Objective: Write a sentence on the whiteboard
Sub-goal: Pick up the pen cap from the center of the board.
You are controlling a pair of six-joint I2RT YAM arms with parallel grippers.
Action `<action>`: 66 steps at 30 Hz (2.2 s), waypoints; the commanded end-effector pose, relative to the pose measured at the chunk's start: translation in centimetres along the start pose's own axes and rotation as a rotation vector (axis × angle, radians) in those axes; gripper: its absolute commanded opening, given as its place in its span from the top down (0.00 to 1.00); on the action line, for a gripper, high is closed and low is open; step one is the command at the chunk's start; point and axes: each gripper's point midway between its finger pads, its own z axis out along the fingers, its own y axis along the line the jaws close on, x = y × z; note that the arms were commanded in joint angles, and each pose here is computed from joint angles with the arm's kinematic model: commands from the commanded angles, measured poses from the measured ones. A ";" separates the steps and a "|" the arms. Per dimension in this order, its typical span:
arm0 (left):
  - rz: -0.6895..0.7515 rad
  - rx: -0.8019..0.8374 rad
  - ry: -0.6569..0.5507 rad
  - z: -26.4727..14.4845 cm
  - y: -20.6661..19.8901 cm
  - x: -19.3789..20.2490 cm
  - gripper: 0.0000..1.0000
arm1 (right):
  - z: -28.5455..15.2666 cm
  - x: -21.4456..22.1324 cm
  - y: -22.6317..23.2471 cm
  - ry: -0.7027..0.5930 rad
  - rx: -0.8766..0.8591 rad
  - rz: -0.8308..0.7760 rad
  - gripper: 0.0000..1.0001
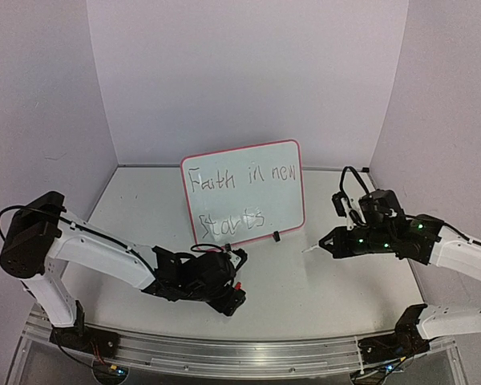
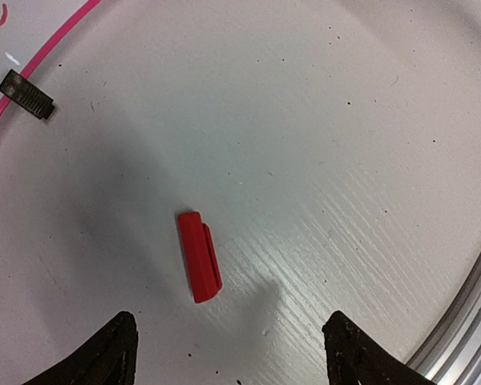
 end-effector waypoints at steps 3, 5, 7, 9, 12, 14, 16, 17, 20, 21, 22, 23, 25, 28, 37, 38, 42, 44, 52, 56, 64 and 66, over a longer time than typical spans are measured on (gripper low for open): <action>0.033 -0.079 0.012 1.6 -0.3 -1.7 0.30 | -0.6 -1.2 0.5 -0.058 -0.028 0.004 1.00; 0.027 -0.096 0.020 2.0 -0.1 -1.6 0.38 | -0.7 -1.1 0.4 -0.060 -0.025 0.007 1.00; 0.017 -0.126 0.026 2.1 0.3 -1.6 0.44 | -0.8 -1.1 0.3 -0.064 -0.025 0.010 1.00; 0.010 -0.158 0.037 2.1 0.8 -1.4 0.45 | -0.9 -1.1 0.2 -0.070 -0.022 0.013 1.00; 0.005 -0.185 0.051 2.1 1.3 -1.2 0.47 | -1.0 -1.0 0.1 -0.077 -0.019 0.018 1.00; 0.009 -0.180 0.060 2.3 1.2 -1.0 0.52 | -1.0 -1.0 0.0 -0.077 -0.017 0.020 1.00; 0.017 -0.181 0.075 2.5 1.0 -0.9 0.61 | -1.1 -1.1 0.0 -0.080 -0.014 0.023 1.00; 0.017 -0.185 0.082 2.5 1.1 -0.8 0.65 | -1.2 -1.1 0.0 -0.084 -0.013 0.024 1.00; 0.017 -0.201 0.094 2.6 1.5 -0.4 0.73 | -1.3 -1.2 0.0 -0.089 -0.012 0.027 1.00; 0.013 -0.200 0.094 2.6 1.5 -0.3 0.74 | -1.3 -1.3 0.0 -0.091 -0.014 0.028 1.00; 0.014 -0.196 0.094 2.6 1.5 -0.2 0.75 | -1.3 -1.3 0.1 -0.090 -0.016 0.030 1.00; 0.013 -0.193 0.096 2.7 1.5 0.0 0.78 | -1.2 -1.3 0.2 -0.084 -0.022 0.030 1.00; 0.016 -0.196 0.101 2.8 1.6 0.2 0.81 | -1.1 -1.3 0.4 -0.078 -0.026 0.031 1.00; 0.031 -0.189 0.097 3.0 1.4 0.1 0.81 | -1.0 -1.3 0.5 -0.074 -0.030 0.029 1.00; 0.072 -0.143 0.080 3.6 0.3 -0.5 0.76 | -0.7 -1.2 0.4 -0.062 -0.026 0.034 1.00; 0.073 -0.143 0.080 3.7 0.3 -0.6 0.76 | -0.7 -1.2 0.4 -0.061 -0.026 0.034 1.00; 0.083 -0.139 0.087 4.2 0.1 -0.4 0.78 | -0.6 -1.3 0.4 -0.061 -0.026 0.031 1.00; 0.083 -0.140 0.090 4.4 0.2 -0.3 0.82 | -0.6 -1.3 0.5 -0.059 -0.026 0.032 1.00; 0.159 -0.128 0.044 4.2 0.3 -0.7 1.00 | 1.0 -0.8 0.5 0.016 -0.060 0.078 1.00; 0.246 -0.031 -0.077 2.0 -1.2 -3.0 1.00 | 1.7 -1.7 2.2 0.085 -0.231 0.135 1.00; 0.353 0.093 -0.207 -1.3 -3.2 -5.3 1.00 | 3.5 -2.8 5.7 0.263 -0.522 0.240 1.00; 0.351 0.127 -0.225 -1.9 -3.6 -5.4 1.00 | 3.7 -3.0 6.3 0.281 -0.554 0.254 1.00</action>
